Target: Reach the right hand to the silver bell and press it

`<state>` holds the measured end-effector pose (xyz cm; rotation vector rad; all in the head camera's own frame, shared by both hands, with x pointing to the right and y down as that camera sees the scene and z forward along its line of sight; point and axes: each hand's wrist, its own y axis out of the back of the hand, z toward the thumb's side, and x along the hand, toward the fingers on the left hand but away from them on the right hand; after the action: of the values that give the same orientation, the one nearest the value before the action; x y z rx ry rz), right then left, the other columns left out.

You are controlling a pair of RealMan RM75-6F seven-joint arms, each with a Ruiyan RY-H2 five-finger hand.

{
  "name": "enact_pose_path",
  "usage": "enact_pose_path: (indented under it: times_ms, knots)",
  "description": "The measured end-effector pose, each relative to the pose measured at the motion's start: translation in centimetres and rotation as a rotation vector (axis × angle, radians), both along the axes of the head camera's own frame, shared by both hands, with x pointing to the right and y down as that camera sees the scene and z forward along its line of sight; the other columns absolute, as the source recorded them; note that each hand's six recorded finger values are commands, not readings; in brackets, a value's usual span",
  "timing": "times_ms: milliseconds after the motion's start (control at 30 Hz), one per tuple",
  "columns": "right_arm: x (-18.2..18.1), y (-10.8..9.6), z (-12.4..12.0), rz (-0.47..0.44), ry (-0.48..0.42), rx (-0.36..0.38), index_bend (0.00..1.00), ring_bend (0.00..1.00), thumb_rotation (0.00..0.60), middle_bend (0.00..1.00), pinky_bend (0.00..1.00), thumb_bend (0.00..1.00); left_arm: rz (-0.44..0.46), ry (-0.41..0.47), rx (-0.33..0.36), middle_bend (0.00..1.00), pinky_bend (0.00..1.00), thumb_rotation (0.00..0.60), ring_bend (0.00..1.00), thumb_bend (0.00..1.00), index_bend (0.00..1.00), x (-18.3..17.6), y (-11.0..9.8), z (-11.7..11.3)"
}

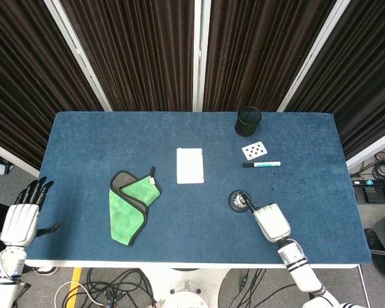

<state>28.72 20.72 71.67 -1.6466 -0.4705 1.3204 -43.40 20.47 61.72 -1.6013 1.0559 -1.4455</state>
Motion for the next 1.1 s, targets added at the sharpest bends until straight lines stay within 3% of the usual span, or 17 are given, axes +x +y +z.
enact_pose_path:
  times_ms: [233, 567, 900, 1100]
  knots:
    - [0.4, 0.7, 1.2, -0.012, 0.052, -0.051, 0.0, 0.8, 0.6, 0.87, 0.74, 1.0, -0.003, -0.006, -0.003, 0.01, 0.16, 0.6, 0.0, 0.03, 0.1, -0.2, 0.1, 0.0]
    - [-0.1, -0.2, -0.5, -0.002, -0.004, 0.005, 0.0, 0.8, 0.6, 0.87, 0.74, 1.0, 0.004, -0.002, -0.001, 0.01, 0.16, 0.6, 0.0, 0.03, 0.1, 0.1, -0.1, -0.1]
    - [0.7, 0.6, 1.2, -0.007, 0.083, -0.07, 0.0, 0.8, 0.6, 0.87, 0.74, 1.0, -0.003, -0.005, -0.005, 0.01, 0.16, 0.6, 0.0, 0.03, 0.1, -0.2, 0.0, 0.0]
    - [0.6, -0.5, -1.0, 0.021, 0.025, 0.006, 0.0, 0.8, 0.6, 0.87, 0.74, 1.0, 0.005, 0.0, 0.001, 0.01, 0.16, 0.6, 0.0, 0.03, 0.1, 0.1, 0.0, -0.2]
